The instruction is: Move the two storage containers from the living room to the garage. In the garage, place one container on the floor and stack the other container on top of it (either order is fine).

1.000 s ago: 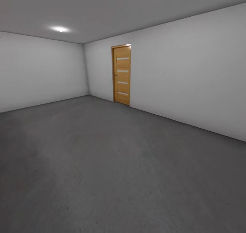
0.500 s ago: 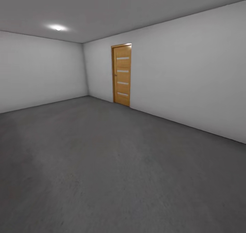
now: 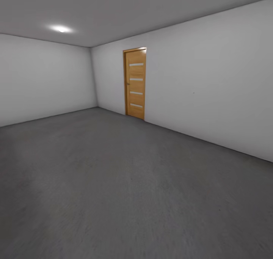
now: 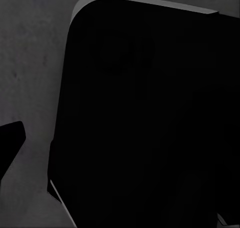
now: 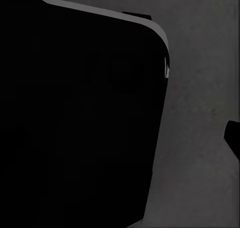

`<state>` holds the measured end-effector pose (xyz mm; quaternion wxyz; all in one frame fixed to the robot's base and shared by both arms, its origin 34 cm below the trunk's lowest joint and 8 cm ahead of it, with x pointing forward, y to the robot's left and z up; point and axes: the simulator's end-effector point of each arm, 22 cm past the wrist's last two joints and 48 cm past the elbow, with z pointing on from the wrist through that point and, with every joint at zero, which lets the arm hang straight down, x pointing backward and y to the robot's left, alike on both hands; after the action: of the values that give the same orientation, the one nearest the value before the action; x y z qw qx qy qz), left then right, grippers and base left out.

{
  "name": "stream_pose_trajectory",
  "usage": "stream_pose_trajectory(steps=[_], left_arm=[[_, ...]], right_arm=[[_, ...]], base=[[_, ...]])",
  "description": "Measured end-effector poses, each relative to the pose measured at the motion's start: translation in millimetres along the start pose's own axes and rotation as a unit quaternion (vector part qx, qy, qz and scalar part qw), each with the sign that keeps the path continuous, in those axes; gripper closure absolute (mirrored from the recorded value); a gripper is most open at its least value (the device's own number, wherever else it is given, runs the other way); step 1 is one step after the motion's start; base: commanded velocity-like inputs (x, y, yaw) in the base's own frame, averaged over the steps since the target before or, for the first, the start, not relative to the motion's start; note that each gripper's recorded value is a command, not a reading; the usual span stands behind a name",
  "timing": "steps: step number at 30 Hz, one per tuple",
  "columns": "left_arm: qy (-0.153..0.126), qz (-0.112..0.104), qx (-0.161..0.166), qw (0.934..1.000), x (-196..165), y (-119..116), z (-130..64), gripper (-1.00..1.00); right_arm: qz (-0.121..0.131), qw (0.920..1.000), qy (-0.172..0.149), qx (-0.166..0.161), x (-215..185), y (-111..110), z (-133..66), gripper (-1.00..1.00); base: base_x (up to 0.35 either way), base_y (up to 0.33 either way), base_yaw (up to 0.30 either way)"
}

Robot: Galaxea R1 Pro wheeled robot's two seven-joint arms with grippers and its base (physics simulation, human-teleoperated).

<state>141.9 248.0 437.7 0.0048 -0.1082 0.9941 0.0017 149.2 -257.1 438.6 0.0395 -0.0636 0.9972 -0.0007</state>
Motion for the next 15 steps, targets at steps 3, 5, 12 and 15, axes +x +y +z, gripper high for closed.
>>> stream_pose_trajectory(steps=[3, 5, 12, 15], left_arm=[[0.000, 0.000, 0.000, 1.0000, 0.0, 0.0, 0.0, -1.00], [0.000, 0.000, 0.000, 1.0000, 0.0, 0.0, 0.0, -1.00], [-0.002, 0.000, 0.001, 1.0000, -0.6, -1.5, 0.0, -1.00], [-0.004, 0.001, 0.002, 1.0000, -1.3, -2.7, 0.0, -1.00]], right_arm=[[0.000, 1.0000, 0.000, 0.001, 0.1, -1.3, 0.0, -1.00], [-0.001, 1.0000, 0.000, 0.001, 0.4, -1.8, 0.0, -1.00], [-0.001, 1.0000, 0.001, 0.002, 0.4, -2.5, 0.0, -1.00], [0.000, 1.0000, 0.001, 0.000, 0.7, -1.5, 0.0, -1.00]], base=[[0.322, 0.000, 0.000], [0.322, 0.000, 0.000], [0.322, 0.000, 0.000], [0.322, 0.000, 0.000]])
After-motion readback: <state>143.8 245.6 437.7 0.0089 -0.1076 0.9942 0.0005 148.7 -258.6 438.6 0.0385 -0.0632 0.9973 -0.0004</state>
